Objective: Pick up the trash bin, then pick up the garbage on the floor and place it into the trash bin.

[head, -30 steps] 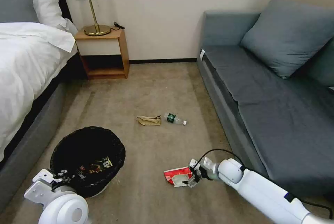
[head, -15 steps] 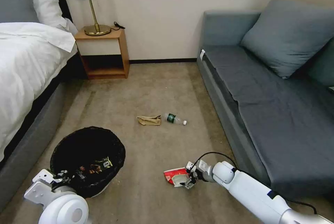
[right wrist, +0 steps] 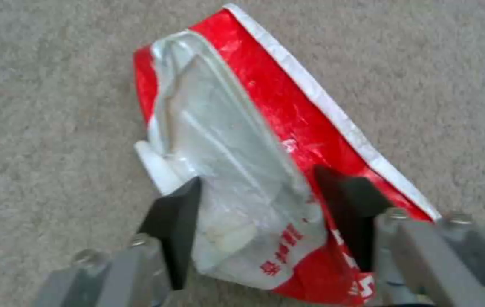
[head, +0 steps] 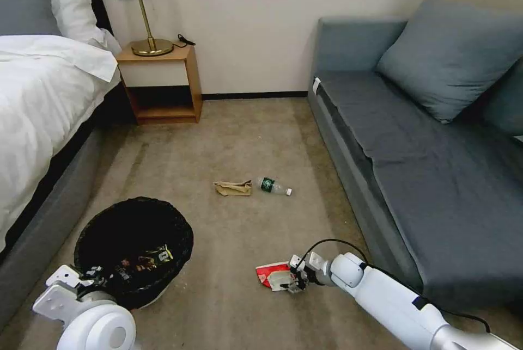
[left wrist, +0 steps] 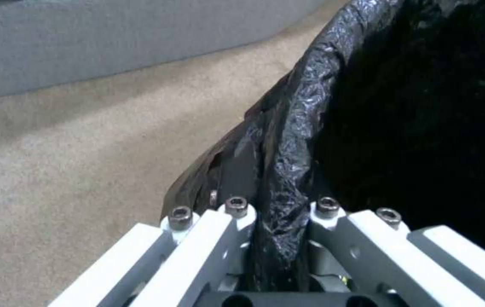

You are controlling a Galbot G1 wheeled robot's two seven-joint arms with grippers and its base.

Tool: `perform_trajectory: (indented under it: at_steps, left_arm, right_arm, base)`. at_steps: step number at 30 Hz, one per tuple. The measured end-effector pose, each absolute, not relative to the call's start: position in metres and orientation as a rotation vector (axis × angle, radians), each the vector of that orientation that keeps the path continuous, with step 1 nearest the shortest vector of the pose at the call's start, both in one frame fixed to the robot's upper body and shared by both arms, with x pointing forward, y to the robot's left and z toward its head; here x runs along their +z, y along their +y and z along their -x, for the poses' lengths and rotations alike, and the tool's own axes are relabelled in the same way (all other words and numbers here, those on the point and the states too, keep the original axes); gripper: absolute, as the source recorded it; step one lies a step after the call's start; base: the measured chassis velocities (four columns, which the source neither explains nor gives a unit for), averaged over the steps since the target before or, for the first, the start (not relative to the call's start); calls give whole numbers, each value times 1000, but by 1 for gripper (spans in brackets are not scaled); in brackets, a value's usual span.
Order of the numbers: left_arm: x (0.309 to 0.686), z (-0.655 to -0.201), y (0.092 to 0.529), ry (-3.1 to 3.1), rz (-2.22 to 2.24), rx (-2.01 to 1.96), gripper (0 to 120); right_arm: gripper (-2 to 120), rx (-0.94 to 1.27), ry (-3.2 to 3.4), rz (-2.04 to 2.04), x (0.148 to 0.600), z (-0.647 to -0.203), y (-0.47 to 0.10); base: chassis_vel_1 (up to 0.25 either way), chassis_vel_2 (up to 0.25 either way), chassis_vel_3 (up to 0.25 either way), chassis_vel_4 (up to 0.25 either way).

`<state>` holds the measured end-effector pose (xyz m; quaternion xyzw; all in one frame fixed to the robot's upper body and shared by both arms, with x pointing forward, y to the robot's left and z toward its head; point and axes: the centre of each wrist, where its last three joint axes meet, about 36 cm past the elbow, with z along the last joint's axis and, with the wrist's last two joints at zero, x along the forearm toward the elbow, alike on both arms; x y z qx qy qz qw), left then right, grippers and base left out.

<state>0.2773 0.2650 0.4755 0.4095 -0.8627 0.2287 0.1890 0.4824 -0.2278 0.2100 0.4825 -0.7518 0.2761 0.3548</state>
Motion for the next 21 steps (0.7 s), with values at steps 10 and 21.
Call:
perform_trajectory:
  at_steps: [10, 21]
  left_arm:
    - [476, -278, 264, -2428, -1147, 651, 0]
    - [475, -280, 263, -2428, -1143, 650, 0]
  right_arm:
    - [13, 726, -1948, -1230, 212, -481, -237]
    - [0, 724, -1989, -1208, 224, -489, -244]
  base:
    - [0, 0, 0, 0]
    - [0, 0, 0, 0]
